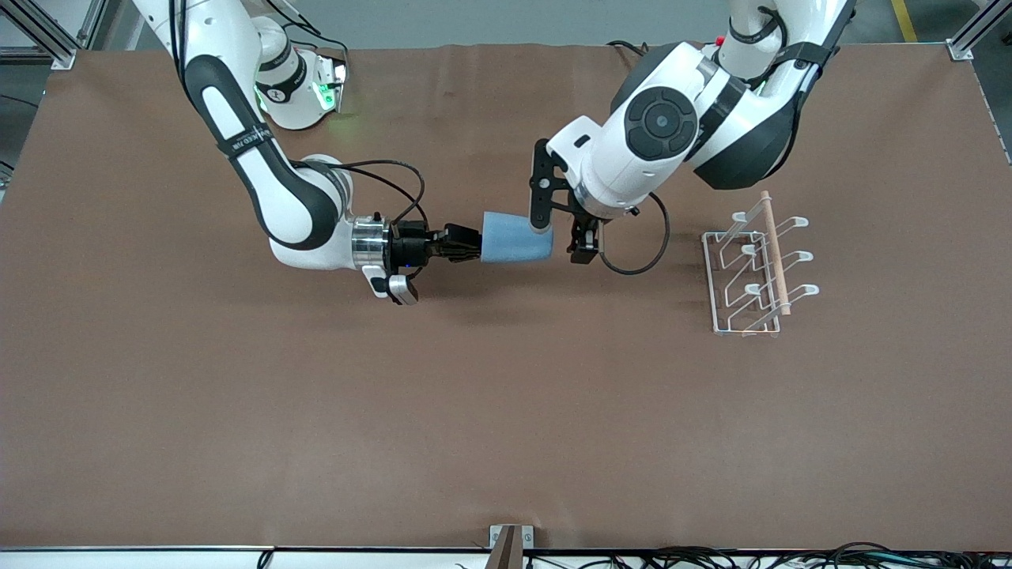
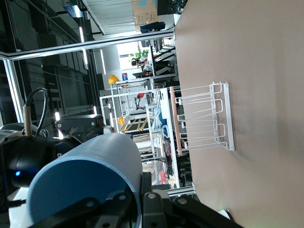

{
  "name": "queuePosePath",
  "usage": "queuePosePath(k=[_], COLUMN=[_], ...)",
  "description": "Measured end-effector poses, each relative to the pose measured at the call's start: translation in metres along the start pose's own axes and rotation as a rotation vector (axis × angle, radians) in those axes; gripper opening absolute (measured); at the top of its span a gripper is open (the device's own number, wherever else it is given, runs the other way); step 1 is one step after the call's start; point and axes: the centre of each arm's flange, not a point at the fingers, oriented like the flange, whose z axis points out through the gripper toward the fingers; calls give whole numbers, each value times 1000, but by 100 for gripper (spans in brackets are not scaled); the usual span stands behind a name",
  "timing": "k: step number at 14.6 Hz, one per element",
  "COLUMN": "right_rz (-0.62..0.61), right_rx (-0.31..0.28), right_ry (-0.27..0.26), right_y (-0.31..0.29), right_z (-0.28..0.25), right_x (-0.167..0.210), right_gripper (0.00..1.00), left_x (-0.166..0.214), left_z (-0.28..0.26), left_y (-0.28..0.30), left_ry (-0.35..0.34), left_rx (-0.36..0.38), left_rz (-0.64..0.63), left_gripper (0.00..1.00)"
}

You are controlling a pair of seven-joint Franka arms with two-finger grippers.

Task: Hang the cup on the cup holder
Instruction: 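Hold the cup with the right gripper while the left gripper reaches it, then close the left gripper on the cup rim beside the right gripper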

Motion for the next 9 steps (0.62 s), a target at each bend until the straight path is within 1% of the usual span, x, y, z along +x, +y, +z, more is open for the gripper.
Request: queuePosePath(k=[3,9], right_rz=[-1,3], right_rx=[0,-9], right_ry=[0,15], right_y=[0,4], right_z=[0,-6], right_x=[0,3], right_gripper=[5,5], left_x=[13,16], left_z=[4,13], left_y=[2,-5], left_ry=[18,33], left_rx=[22,37], left_rz=[19,18], left_gripper=[100,100])
